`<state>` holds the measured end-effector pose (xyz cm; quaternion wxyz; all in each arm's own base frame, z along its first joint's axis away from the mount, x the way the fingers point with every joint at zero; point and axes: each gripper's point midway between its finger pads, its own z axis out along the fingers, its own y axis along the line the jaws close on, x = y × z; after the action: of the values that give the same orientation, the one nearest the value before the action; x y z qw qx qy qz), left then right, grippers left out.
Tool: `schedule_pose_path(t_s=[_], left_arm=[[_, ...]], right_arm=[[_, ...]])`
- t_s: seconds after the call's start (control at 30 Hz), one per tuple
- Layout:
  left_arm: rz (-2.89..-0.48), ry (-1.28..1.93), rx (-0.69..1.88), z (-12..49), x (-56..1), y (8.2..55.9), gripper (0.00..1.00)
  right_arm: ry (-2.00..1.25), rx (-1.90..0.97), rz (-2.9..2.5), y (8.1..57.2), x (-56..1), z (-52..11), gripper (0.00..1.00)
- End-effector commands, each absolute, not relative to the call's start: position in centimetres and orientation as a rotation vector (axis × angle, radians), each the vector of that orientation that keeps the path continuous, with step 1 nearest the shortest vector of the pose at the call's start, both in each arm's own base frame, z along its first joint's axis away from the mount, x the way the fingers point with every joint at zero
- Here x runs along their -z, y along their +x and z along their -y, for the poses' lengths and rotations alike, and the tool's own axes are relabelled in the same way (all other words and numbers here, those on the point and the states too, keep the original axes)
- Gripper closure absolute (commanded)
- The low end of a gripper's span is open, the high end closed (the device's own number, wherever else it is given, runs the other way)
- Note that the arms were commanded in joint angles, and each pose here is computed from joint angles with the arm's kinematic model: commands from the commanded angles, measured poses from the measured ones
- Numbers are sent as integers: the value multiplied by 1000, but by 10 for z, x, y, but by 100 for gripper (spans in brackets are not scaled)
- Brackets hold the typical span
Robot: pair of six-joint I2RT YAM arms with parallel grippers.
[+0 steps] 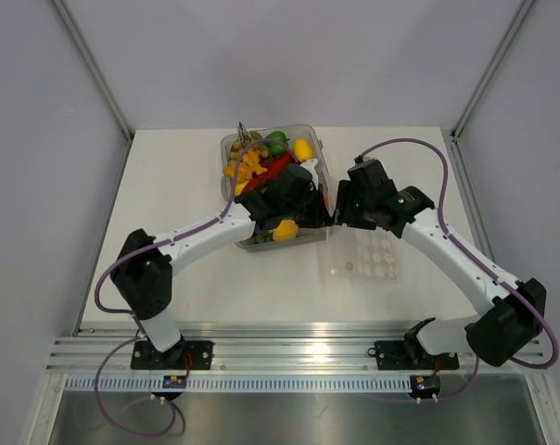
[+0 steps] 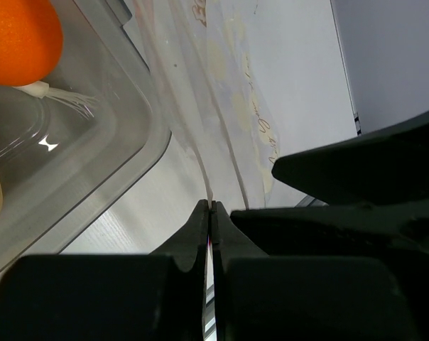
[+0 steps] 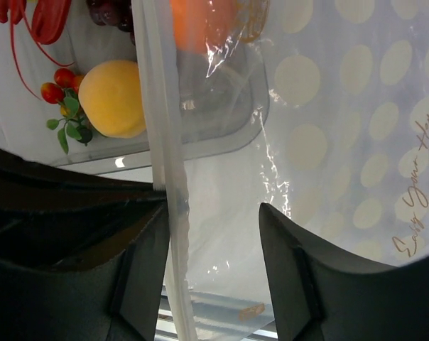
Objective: Place the food in the zip-top bag and seal the zipper
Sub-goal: Open the zipper of the food storage bag.
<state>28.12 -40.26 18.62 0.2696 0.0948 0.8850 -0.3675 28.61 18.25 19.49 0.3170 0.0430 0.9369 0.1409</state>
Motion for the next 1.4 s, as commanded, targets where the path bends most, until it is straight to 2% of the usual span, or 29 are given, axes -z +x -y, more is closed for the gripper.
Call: schedule_pose_path(t_s=[0.0,0.23,0.3,0.33,0.47,0.5,0.93,1.1,1.17,1.2,1.27,1.3,1.37], left_arm=[[-2281,261,1074,403,-222,280,100],[-2267,268,1054,397,-228,278,100],[-2268,273,1048,396,-226,278,100],[-2267,278,1052,396,-227,277,100],[-2286,289,1065,399,-222,275,100],[-2290,297,1078,401,-221,274,100],[-2362,321,989,389,-206,297,100],[-2378,330,953,384,-203,303,100],[-2415,345,895,379,-197,303,87],[-2399,363,870,378,-205,307,53],[-2431,321,733,360,-199,312,8],[-2427,310,690,353,-201,314,1],[-2445,296,611,338,-196,316,1]], right_arm=[[126,-312,-2413,302,-209,-183,41],[191,-58,-2434,305,-191,-153,55],[206,-58,-2404,304,-198,-148,65],[211,-58,-2397,303,-199,-147,65],[220,-69,-2363,305,-208,-146,90],[230,-69,-2353,305,-211,-144,100],[290,52,-2219,280,-260,-95,100],[281,-21,-2218,277,-264,-103,100],[269,-34,-2237,279,-260,-108,100],[269,-31,-2237,281,-261,-109,100],[265,2,-2255,282,-257,-108,100],[267,12,-2251,283,-258,-107,100],[262,22,-2246,284,-257,-105,100]])
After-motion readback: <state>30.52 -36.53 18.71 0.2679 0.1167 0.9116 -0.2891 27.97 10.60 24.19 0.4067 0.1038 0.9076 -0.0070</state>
